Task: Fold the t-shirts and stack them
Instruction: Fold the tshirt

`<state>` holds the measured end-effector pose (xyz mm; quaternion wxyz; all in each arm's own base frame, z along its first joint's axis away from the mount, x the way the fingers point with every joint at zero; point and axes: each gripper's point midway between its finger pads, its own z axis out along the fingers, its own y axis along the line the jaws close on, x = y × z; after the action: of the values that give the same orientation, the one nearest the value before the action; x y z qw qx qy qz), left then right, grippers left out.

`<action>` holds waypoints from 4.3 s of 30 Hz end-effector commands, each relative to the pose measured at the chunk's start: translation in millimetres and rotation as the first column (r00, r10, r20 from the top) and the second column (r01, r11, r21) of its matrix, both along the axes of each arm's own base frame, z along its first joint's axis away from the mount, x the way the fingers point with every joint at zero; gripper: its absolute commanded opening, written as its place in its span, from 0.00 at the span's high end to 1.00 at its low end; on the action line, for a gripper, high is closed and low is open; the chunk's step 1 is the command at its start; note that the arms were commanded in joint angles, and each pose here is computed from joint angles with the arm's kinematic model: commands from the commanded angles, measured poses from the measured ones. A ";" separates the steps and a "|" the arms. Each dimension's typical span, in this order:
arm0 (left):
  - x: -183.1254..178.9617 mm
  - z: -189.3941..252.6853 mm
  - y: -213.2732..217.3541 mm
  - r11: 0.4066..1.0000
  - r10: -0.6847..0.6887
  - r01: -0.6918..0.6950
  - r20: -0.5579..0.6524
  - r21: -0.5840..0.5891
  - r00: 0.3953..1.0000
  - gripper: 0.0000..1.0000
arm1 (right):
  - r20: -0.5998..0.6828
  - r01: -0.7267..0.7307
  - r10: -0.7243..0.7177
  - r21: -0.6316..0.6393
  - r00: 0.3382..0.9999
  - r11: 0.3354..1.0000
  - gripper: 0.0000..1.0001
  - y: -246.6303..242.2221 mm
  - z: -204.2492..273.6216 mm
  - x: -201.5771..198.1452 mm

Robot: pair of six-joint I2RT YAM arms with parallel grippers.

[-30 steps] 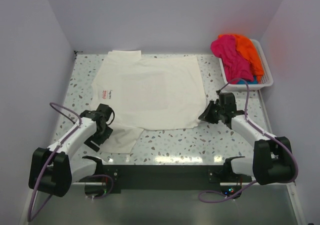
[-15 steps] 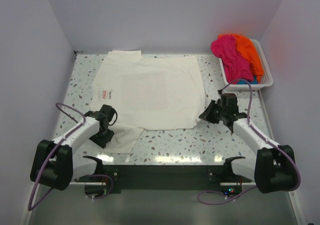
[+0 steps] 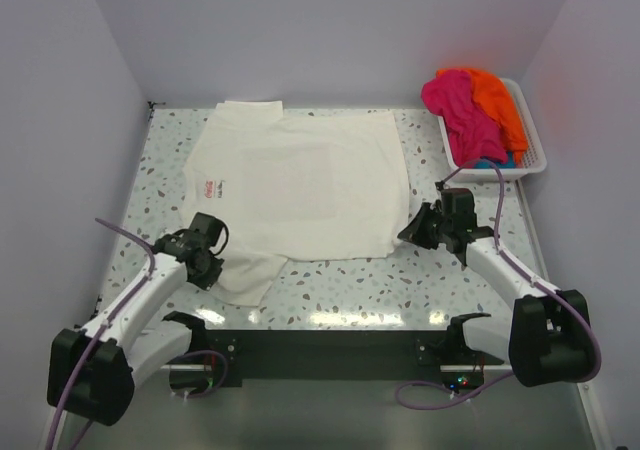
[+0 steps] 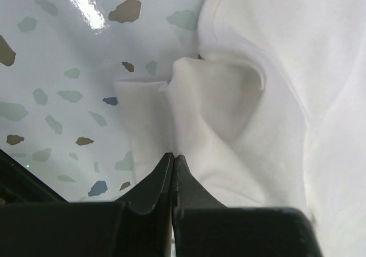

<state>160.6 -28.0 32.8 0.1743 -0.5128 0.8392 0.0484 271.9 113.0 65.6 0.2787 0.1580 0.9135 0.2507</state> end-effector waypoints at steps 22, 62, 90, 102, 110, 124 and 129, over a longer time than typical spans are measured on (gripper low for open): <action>49.4 153.0 7.7 0.982 -0.189 0.157 0.489 0.105 0.852 1.00 | 0.145 0.142 -0.123 -0.126 0.982 0.982 1.00 -33.5 58.3 17.2; 291.1 130.7 27.2 0.995 -0.085 0.098 0.646 0.017 0.758 1.00 | 0.039 0.285 -0.282 -0.091 0.959 0.954 1.00 -36.8 37.0 176.0; 341.9 108.1 48.6 0.998 -0.051 0.064 0.600 -0.001 0.799 0.93 | 0.037 0.242 -0.240 -0.071 0.970 0.968 0.78 -41.5 25.6 238.3; 284.3 97.3 61.5 0.998 0.058 -0.063 0.506 -0.007 0.861 0.24 | 0.115 0.121 -0.100 -0.194 0.988 0.973 0.50 0.0 60.4 209.2; 201.5 41.6 52.7 0.986 0.161 -0.164 0.387 -0.024 0.908 0.58 | 0.249 -0.264 0.336 -0.281 0.908 0.923 0.50 179.9 82.1 187.2; 143.1 -1.7 73.4 0.969 0.234 -0.246 0.256 0.016 0.938 0.62 | 0.422 -0.549 0.696 -0.429 0.581 0.718 0.49 399.0 53.8 178.4; 140.5 -2.9 69.4 0.972 0.229 -0.234 0.269 -0.014 0.935 0.60 | 0.424 -0.541 0.753 -0.525 0.503 0.658 0.47 428.2 33.2 164.8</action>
<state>295.1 38.2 18.7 0.2615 -0.5974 0.7577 0.0248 429.2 517.8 56.0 0.3923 -0.3100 0.8350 0.2297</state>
